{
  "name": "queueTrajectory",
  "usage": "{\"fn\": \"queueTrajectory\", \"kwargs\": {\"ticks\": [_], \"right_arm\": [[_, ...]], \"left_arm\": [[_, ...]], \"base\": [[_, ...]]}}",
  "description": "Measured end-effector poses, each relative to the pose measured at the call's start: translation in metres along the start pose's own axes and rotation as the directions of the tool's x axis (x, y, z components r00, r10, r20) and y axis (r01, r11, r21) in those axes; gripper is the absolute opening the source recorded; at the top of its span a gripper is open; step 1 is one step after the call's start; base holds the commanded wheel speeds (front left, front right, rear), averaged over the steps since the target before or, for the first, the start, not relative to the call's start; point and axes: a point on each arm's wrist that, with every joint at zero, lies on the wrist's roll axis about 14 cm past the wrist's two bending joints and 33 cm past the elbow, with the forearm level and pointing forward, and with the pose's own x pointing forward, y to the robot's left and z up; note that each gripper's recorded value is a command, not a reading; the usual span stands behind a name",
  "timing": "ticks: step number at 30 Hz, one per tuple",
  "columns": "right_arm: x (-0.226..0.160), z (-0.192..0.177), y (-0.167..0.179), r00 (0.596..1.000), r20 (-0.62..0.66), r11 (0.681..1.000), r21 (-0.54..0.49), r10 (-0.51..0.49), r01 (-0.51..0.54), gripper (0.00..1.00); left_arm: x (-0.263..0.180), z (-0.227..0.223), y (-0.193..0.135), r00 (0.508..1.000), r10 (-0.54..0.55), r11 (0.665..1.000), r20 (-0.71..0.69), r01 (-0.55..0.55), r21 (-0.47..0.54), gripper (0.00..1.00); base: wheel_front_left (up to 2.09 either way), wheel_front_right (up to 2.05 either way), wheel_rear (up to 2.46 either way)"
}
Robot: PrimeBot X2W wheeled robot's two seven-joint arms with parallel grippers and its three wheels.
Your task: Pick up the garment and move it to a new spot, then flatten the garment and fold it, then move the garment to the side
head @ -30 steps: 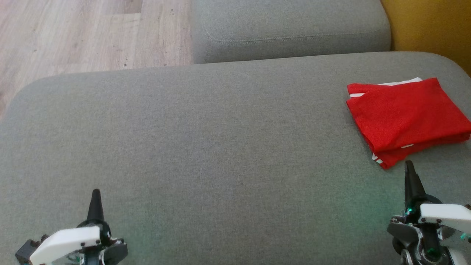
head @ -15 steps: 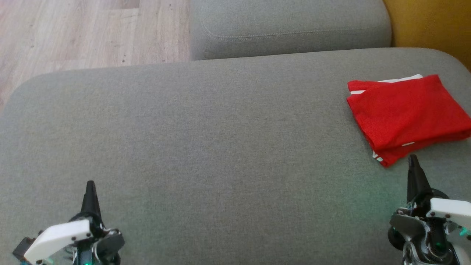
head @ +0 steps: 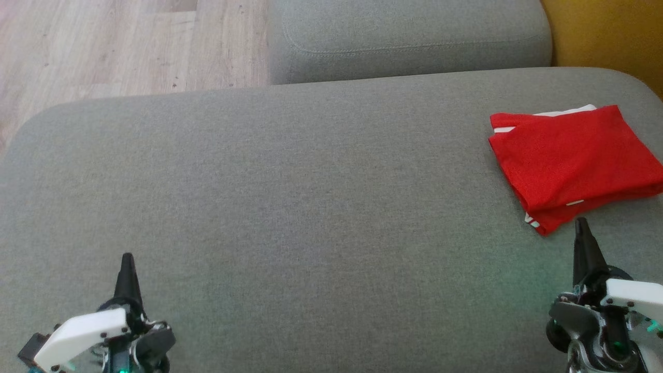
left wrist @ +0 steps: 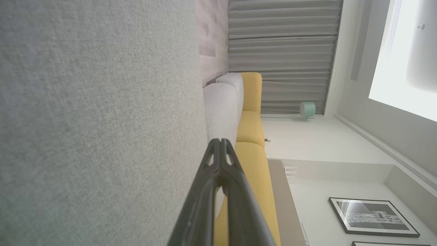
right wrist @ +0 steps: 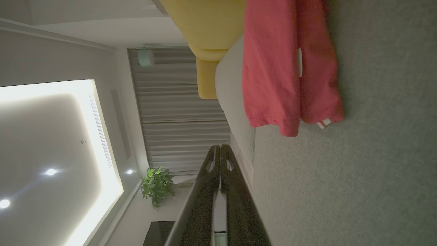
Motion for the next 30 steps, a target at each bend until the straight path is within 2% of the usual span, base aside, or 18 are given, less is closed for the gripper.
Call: {"fn": "queueTrajectory", "kwargs": {"ticks": [30], "right_arm": [[-0.0002,0.0024,0.0002,1.000,0.006,1.000,0.001,0.001,-0.001,0.00]], "left_arm": [[0.0000,0.0002,0.0000,1.000,0.000,1.000,0.001,0.000,-0.001,0.00]], "base": [[0.00,0.00,0.00]]}}
